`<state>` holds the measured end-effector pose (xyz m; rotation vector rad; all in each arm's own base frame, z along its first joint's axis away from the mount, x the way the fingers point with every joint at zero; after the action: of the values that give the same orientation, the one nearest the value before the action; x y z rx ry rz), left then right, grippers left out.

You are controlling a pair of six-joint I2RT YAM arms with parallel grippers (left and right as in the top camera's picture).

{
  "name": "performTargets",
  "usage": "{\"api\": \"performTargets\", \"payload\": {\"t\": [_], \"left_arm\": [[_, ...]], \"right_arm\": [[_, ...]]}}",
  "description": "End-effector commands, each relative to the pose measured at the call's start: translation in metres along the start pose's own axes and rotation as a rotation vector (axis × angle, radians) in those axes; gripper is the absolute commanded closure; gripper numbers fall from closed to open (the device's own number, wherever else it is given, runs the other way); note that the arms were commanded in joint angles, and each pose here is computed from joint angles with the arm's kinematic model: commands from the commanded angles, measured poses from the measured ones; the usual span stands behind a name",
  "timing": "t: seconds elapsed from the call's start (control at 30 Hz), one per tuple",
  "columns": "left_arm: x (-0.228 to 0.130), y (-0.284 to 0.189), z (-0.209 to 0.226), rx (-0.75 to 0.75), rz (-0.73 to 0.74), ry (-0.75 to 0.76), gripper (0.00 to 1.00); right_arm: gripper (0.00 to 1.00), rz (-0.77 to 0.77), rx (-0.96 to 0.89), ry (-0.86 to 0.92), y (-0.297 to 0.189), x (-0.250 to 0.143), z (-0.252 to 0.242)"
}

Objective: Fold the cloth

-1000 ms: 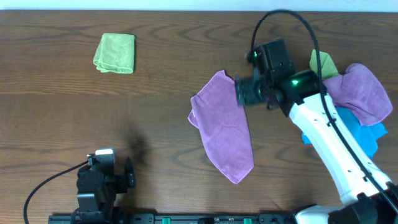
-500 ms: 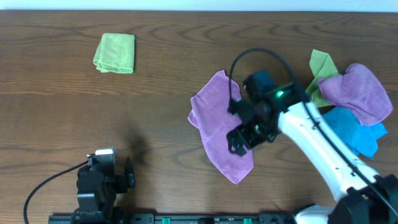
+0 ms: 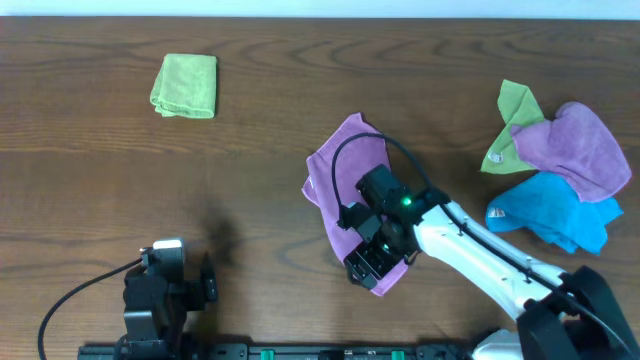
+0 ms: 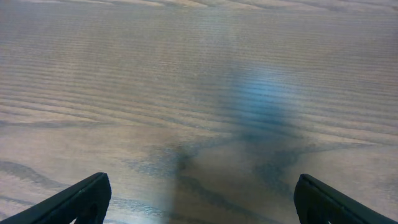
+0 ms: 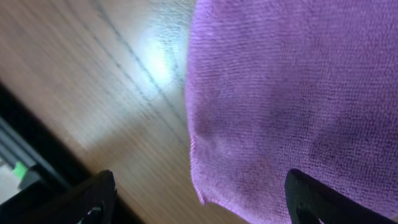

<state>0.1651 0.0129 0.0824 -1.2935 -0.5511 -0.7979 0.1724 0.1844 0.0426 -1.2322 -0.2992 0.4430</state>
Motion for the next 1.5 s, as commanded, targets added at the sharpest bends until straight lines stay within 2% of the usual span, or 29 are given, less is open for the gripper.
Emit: {"api": "performTargets", "payload": {"t": [0.0,0.3,0.6,0.7,0.77,0.83,0.93,1.07,1.47], "left_arm": [[-0.014,0.002,0.000,0.009,0.055,0.033,0.05],[-0.014,0.002,0.000,0.009,0.055,0.032,0.05],[-0.014,0.002,0.000,0.009,0.055,0.032,0.05],[-0.014,0.002,0.000,0.009,0.055,0.033,0.05],[-0.014,0.002,0.000,0.009,0.055,0.032,0.05],[-0.014,0.002,0.000,0.009,0.055,0.033,0.05],[-0.014,0.002,0.000,0.009,0.055,0.033,0.05],[-0.014,0.002,0.000,0.009,0.055,0.033,0.05],[-0.014,0.002,0.000,0.009,0.055,0.033,0.05]], "right_arm": [[0.14,-0.005,-0.027,0.035,0.004,-0.002,-0.004],[0.21,-0.028,-0.080,0.030,0.011,0.003,-0.014],[0.22,0.046,-0.090,0.050,0.028,-0.004,-0.020],[0.25,0.074,-0.095,0.046,0.035,-0.007,-0.020],[0.35,0.096,-0.098,0.035,0.041,-0.010,-0.018],[0.53,0.103,-0.101,0.033,0.044,-0.011,-0.015],[0.99,0.091,-0.097,0.043,0.046,-0.008,-0.008],[0.99,0.058,-0.074,0.011,0.041,0.005,0.009],[0.99,-0.187,0.025,-0.108,-0.019,0.088,0.078]]}}
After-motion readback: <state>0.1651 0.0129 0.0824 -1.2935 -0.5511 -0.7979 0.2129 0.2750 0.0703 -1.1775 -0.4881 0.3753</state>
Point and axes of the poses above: each gripper's point midway between its finger pads, its own y axis out along the fingers, its own z axis along the line the jaws close on, x = y × z, the point moved 1 cm from there along -y, back along the fingers, and after that the axes turned 13 degrees about y, right-handed, at the moved point
